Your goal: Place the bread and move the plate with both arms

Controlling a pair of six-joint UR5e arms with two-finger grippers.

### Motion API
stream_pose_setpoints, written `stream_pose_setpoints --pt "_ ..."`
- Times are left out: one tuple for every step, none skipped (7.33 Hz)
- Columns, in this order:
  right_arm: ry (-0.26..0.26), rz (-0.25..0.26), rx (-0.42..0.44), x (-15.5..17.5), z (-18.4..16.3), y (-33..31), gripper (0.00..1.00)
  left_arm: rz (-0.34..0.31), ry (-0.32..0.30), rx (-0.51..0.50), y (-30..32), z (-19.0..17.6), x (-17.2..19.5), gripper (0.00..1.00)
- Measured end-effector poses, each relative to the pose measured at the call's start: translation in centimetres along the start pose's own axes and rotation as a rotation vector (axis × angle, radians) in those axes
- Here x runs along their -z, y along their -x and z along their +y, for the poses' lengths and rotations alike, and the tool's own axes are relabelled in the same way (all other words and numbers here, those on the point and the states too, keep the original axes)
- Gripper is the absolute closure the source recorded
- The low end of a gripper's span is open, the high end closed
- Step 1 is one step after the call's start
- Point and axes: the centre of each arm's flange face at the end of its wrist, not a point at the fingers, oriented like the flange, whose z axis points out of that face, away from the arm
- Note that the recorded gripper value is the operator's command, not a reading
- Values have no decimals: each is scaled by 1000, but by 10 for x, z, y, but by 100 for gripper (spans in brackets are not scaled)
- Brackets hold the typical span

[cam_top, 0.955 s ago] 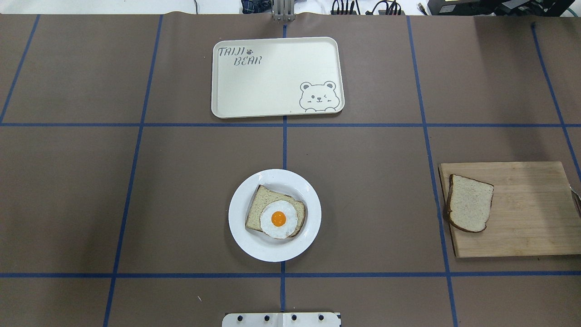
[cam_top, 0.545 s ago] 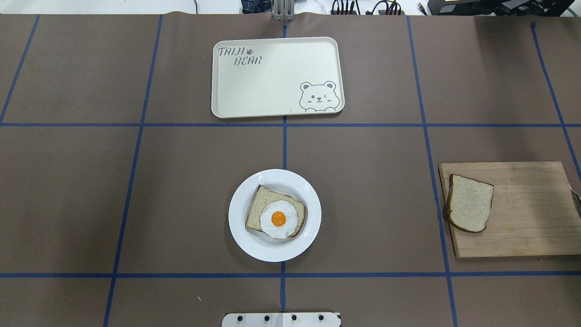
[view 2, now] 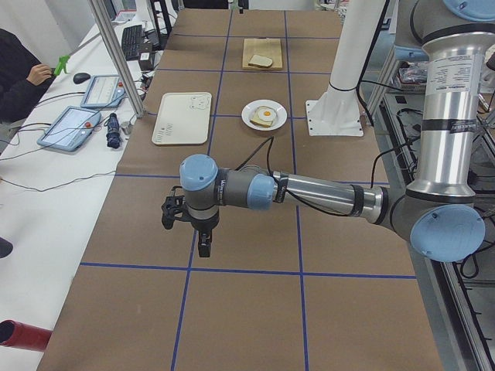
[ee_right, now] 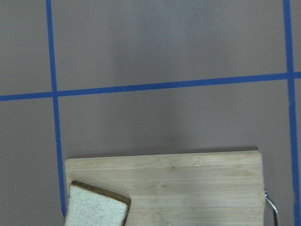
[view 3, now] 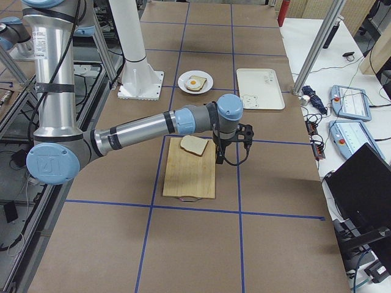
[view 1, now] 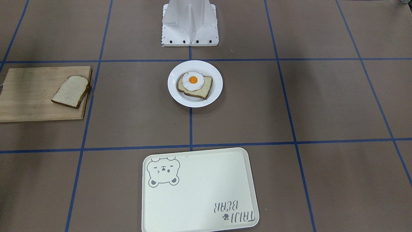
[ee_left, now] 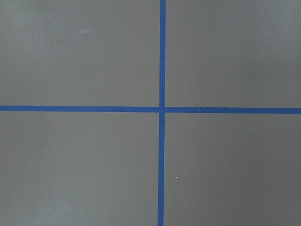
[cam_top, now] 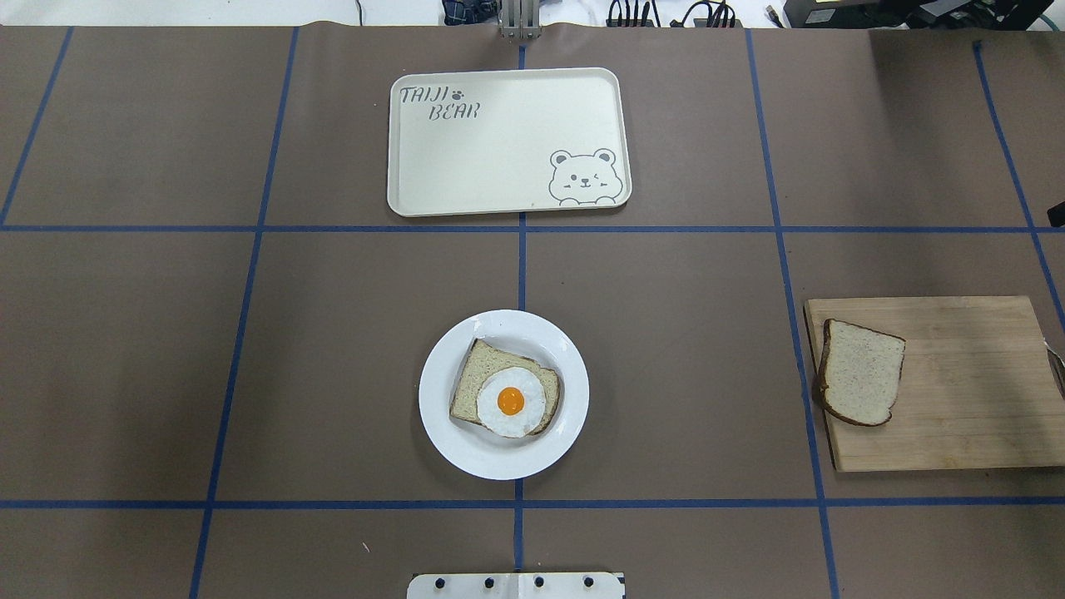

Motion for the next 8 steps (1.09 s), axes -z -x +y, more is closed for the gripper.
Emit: stream_pose_setpoints --pt "14 -8 -37 -15 12 28 0 5 -28 -17 3 5 -2 1" --pt "9 -5 -86 -41 28 51 0 7 -49 -31 6 9 -4 1" --pt "-17 -18 -106 -68 51 51 0 9 -58 -36 7 12 -6 1" --pt "-55 -72 -116 -88 76 35 0 11 -61 -38 8 13 -6 1" --pt "-79 -139 -134 -104 96 18 0 12 -61 -37 9 15 -7 1" --pt "-80 -195 -146 -119 110 13 0 12 -61 -37 9 16 -7 1" --pt "-67 -229 -142 -130 118 17 0 12 -61 -36 10 16 -8 1" --pt "-48 -240 -133 -140 124 24 0 12 -60 -36 10 16 -8 1"
